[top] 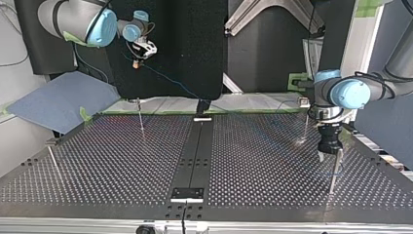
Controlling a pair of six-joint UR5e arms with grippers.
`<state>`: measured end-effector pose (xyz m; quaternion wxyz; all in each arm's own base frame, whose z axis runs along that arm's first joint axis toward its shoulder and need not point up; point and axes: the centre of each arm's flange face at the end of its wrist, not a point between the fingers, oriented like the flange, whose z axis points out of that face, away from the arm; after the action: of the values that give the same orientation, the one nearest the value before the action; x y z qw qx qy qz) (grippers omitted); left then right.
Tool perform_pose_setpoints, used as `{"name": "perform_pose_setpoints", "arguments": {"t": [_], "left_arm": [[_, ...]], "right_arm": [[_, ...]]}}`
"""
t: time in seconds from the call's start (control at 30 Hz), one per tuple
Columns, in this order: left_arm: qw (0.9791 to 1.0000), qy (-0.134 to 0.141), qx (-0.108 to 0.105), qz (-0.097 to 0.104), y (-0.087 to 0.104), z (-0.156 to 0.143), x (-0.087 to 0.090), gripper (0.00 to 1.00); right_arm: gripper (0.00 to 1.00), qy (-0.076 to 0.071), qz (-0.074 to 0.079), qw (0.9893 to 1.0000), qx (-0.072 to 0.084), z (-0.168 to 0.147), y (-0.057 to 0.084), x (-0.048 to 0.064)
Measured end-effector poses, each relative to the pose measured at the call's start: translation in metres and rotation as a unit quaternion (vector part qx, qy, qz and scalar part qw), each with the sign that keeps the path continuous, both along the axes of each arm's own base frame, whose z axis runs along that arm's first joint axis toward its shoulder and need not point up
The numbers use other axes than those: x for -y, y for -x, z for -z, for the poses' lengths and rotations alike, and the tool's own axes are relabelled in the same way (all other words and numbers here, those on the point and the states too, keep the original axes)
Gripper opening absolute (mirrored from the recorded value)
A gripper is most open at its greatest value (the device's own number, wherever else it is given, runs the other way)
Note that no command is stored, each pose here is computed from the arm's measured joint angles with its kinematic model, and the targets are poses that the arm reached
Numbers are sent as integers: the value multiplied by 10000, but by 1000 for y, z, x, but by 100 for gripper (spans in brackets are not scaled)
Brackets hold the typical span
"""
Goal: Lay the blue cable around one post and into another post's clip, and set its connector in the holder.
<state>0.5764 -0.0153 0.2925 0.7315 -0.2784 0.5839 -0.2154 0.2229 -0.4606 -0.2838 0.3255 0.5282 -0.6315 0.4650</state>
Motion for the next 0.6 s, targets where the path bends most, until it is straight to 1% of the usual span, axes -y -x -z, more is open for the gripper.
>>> {"name": "perform_pose_setpoints", "arguments": {"t": [0.1, 0.2, 0.27, 0.33, 0.5, 0.6], "left_arm": [[10000, 0, -1, -2, 0, 0, 0, 99], [10000, 1, -1, -9, 0, 0, -1, 99], [10000, 1, -1, -14, 0, 0, -1, 99], [10000, 1, -1, -20, 0, 0, -2, 99], [10000, 1, -1, -30, 0, 0, -3, 99], [10000, 1, -1, -30, 0, 0, -3, 99]], "right_arm": [[2, 26, -9, 10000, 8, -3, 2, 4], [2, 94, -83, 9999, 37, -12, 2, 8], [2, 145, -150, 9998, 65, -19, 1, 9], [2, 196, -183, 9996, 93, -26, 1, 10], [2, 362, -188, 9991, 147, -45, 4, 12], [2, 344, -185, 9991, 149, -54, 7, 10]]}}
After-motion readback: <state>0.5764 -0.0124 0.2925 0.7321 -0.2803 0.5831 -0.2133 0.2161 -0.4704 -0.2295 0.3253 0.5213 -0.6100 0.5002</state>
